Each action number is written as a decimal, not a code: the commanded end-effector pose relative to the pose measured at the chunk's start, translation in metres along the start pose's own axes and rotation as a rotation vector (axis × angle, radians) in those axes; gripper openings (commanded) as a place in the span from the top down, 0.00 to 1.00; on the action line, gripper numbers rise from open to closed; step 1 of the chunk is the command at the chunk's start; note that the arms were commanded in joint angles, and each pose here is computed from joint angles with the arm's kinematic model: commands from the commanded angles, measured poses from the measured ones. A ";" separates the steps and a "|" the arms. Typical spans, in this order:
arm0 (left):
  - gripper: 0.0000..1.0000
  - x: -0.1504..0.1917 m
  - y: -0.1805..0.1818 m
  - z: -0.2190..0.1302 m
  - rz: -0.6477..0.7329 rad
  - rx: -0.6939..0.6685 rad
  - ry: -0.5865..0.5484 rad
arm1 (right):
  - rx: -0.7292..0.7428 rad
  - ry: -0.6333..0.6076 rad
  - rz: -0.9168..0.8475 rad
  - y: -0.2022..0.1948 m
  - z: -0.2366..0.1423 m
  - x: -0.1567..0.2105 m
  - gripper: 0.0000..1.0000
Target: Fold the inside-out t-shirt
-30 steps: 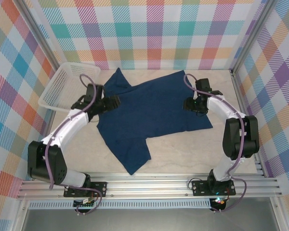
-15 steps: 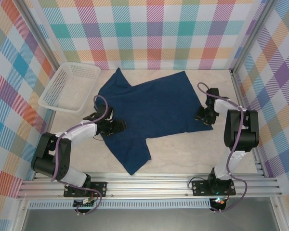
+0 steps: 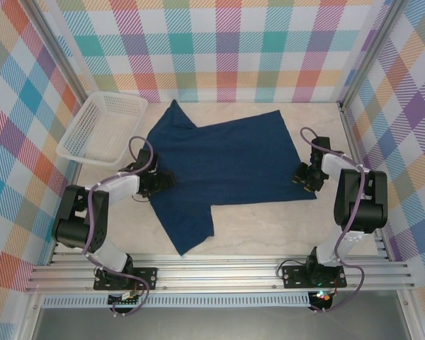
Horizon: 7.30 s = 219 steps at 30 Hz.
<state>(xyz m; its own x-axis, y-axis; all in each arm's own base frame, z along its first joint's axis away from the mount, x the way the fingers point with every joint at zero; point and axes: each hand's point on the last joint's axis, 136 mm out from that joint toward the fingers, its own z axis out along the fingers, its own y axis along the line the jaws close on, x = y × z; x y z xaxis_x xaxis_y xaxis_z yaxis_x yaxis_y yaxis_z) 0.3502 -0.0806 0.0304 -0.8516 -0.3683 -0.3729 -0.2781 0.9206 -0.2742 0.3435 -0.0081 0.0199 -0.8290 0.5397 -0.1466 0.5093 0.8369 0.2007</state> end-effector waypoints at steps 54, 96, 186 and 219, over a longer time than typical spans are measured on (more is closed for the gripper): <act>0.34 0.120 -0.001 -0.107 0.091 0.082 0.028 | -0.391 0.503 -0.811 0.202 -0.012 0.355 0.62; 0.20 0.006 -0.010 0.006 -0.040 0.057 0.054 | -0.229 0.064 -0.128 0.083 0.009 -0.012 0.51; 0.17 -0.217 -0.147 0.044 0.063 0.303 -0.054 | -0.479 -0.254 -0.105 0.180 -0.024 -0.181 0.49; 0.18 -0.011 0.012 0.023 -0.088 0.074 0.074 | -0.237 0.043 0.090 0.014 0.010 0.017 0.50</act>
<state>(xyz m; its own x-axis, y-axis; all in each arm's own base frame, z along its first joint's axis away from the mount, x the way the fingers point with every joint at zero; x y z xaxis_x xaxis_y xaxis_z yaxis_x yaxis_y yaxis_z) 0.3915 -0.0977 0.0369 -0.8453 -0.4190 -0.3315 -0.2416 0.8532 -0.4623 0.3601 0.0060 0.0244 -0.7811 0.6055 -0.1527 0.4925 0.7476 0.4456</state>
